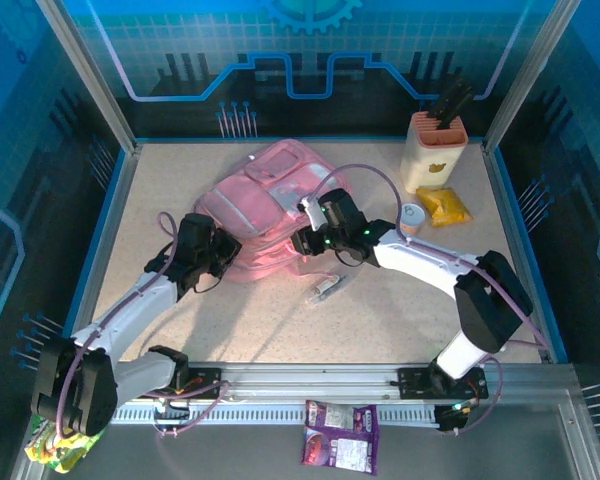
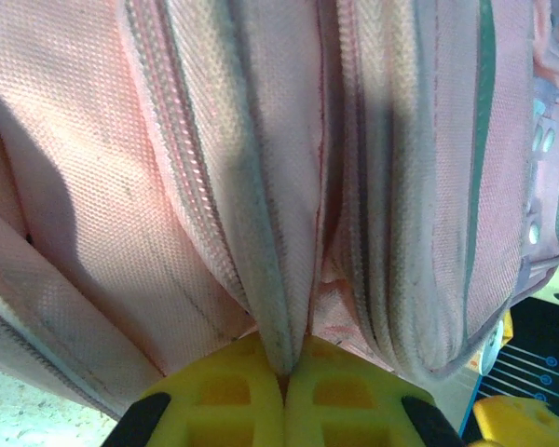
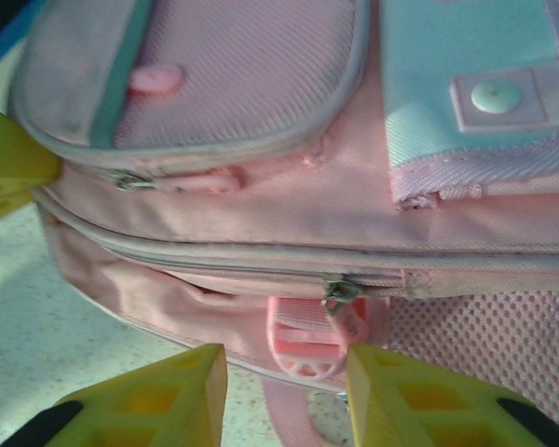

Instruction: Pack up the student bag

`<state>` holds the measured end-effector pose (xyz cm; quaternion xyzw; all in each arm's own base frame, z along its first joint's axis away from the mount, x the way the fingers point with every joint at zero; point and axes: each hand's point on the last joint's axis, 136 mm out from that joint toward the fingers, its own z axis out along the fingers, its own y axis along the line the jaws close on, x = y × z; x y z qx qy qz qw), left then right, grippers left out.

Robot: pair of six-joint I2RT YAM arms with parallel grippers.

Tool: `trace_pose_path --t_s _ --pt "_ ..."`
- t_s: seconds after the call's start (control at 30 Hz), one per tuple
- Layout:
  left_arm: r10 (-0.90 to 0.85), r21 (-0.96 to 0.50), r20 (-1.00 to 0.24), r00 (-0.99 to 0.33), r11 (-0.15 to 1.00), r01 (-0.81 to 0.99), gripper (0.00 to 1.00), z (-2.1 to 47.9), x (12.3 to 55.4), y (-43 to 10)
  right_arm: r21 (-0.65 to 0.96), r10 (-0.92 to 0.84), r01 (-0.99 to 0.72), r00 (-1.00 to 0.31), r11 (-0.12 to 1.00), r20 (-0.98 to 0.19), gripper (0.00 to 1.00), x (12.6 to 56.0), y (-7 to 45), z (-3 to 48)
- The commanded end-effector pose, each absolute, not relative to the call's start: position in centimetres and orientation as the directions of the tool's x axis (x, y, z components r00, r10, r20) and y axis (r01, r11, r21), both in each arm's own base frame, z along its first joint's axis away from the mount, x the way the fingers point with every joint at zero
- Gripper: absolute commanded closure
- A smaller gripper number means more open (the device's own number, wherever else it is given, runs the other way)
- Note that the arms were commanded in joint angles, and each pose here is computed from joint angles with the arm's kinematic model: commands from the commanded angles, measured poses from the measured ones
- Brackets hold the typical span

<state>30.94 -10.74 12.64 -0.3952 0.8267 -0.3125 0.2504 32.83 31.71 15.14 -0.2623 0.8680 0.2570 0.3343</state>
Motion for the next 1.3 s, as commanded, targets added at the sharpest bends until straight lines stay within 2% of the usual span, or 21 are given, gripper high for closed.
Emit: trace_pose_path --t_s 0.0,0.23,0.37,0.63,0.8,1.03,1.27 --pt "-0.794 -0.739 -0.229 -0.564 0.519 -0.430 0.95 15.4 31.4 -10.4 0.332 -0.263 -0.633 -0.660 0.699 -0.704 0.56 32.3 31.8 16.7" --pt "-0.789 -0.734 -0.239 -0.566 0.529 -0.427 0.93 15.6 30.8 -10.3 0.375 -0.291 -0.677 -0.657 0.633 -0.696 0.56 32.3 33.4 16.5" --pt "-0.787 -0.731 -0.240 -0.568 0.531 -0.428 0.99 15.4 31.0 -10.3 0.283 -0.344 -0.630 -0.684 0.723 -0.643 0.57 33.2 32.2 13.1" --pt "-0.784 -0.736 -0.233 -0.575 0.529 -0.423 1.00 15.6 31.6 -10.7 0.167 -0.407 -0.621 -0.669 0.766 -0.622 0.56 34.4 32.2 10.3" --pt "-0.782 -0.734 -0.236 -0.577 0.532 -0.422 1.00 15.6 31.7 -10.7 0.147 -0.383 -0.591 -0.672 0.793 -0.634 0.56 36.1 32.2 10.6" --pt "-0.779 -0.717 -0.253 -0.573 0.549 -0.429 1.00 15.4 31.5 -10.3 0.120 -0.313 -0.489 -0.708 0.864 -0.633 0.60 38.2 29.3 10.9" --pt "-0.769 -0.710 -0.264 -0.582 0.563 -0.422 1.00 15.6 31.9 -10.4 0.148 -0.294 -0.489 -0.711 0.860 -0.639 0.64 37.7 27.9 12.0"
